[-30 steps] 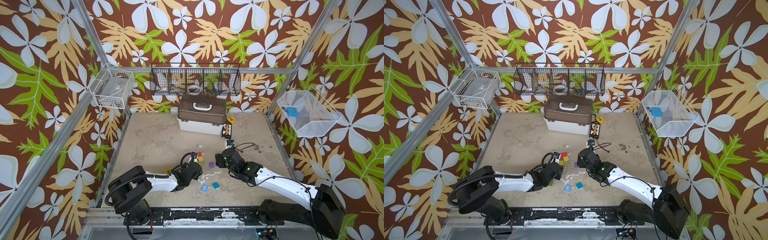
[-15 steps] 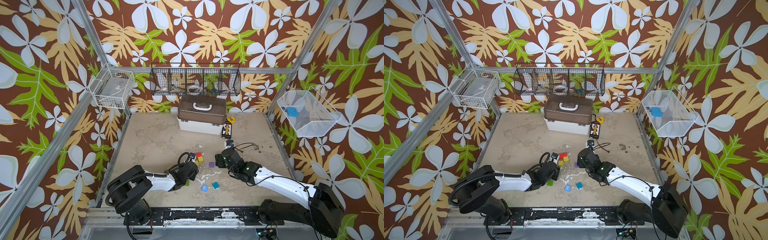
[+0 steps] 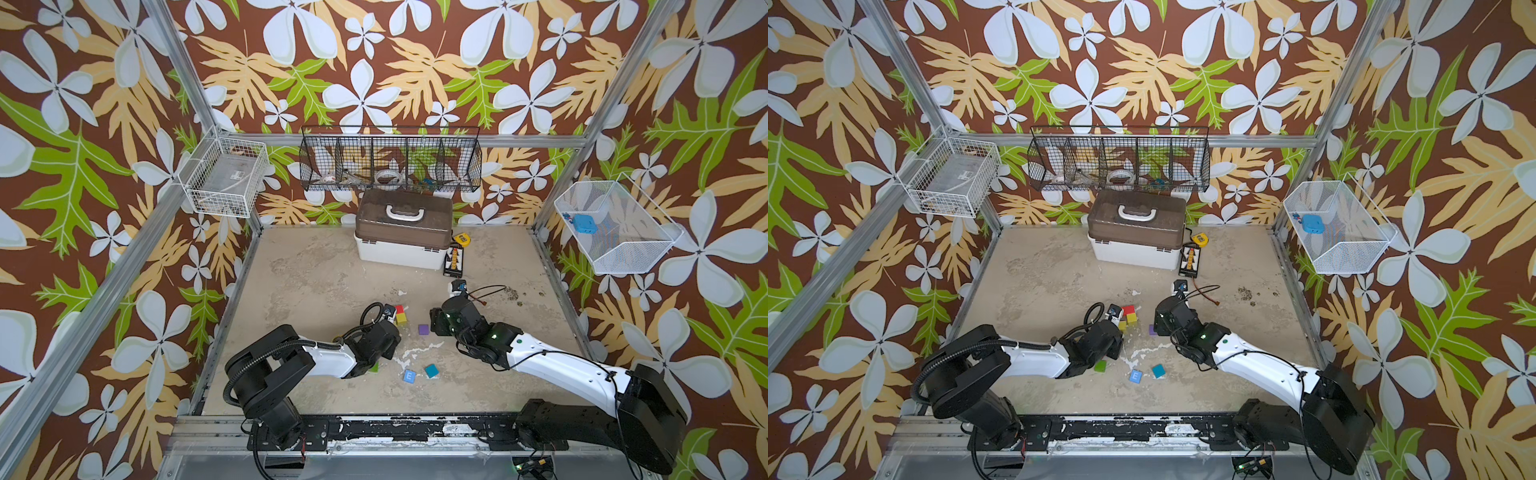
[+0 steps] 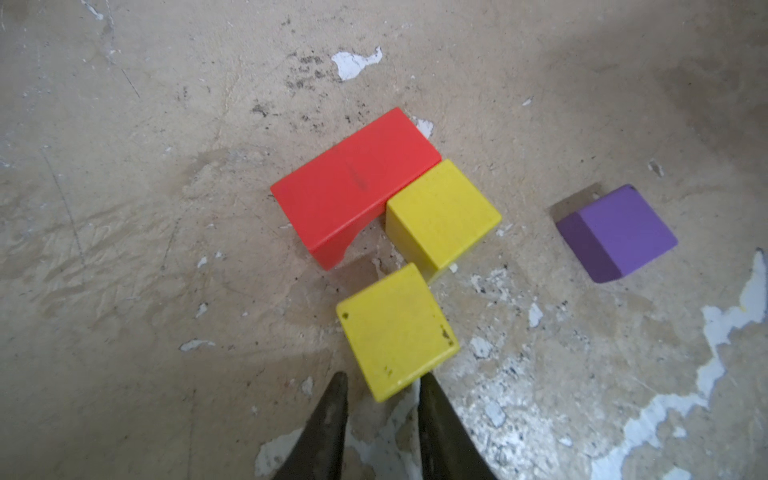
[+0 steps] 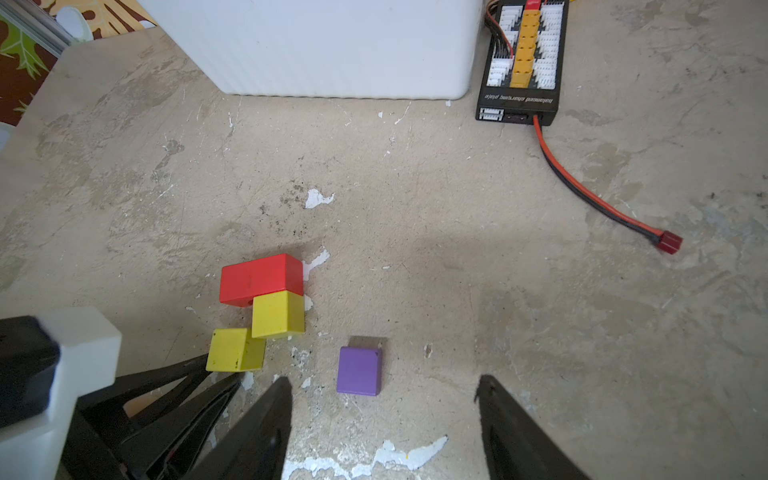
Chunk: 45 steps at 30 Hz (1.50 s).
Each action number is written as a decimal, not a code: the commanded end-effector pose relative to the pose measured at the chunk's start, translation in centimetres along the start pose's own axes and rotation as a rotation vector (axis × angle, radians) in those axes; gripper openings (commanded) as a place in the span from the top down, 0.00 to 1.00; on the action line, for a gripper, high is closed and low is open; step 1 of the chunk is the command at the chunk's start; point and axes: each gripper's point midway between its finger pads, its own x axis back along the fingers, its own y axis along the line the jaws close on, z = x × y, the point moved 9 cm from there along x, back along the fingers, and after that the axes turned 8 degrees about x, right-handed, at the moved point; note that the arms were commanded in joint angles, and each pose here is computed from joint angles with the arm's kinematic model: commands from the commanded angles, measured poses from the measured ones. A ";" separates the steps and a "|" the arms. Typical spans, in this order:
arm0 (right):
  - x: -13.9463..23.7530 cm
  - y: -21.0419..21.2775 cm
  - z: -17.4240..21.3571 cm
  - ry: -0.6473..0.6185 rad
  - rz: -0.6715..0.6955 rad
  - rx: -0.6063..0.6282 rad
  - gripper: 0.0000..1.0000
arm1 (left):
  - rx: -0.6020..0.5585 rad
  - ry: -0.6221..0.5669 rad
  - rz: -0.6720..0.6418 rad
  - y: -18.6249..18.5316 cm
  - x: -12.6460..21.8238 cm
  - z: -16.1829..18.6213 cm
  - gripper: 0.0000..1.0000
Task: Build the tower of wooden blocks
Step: 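Push the yellow cube beside the first yellow cube under the red arch, release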
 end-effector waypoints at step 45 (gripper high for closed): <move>-0.2 0.1 -0.1 0.003 0.013 0.008 0.29 | 0.020 -0.003 -0.034 -0.2 -2.0 -1.0 0.76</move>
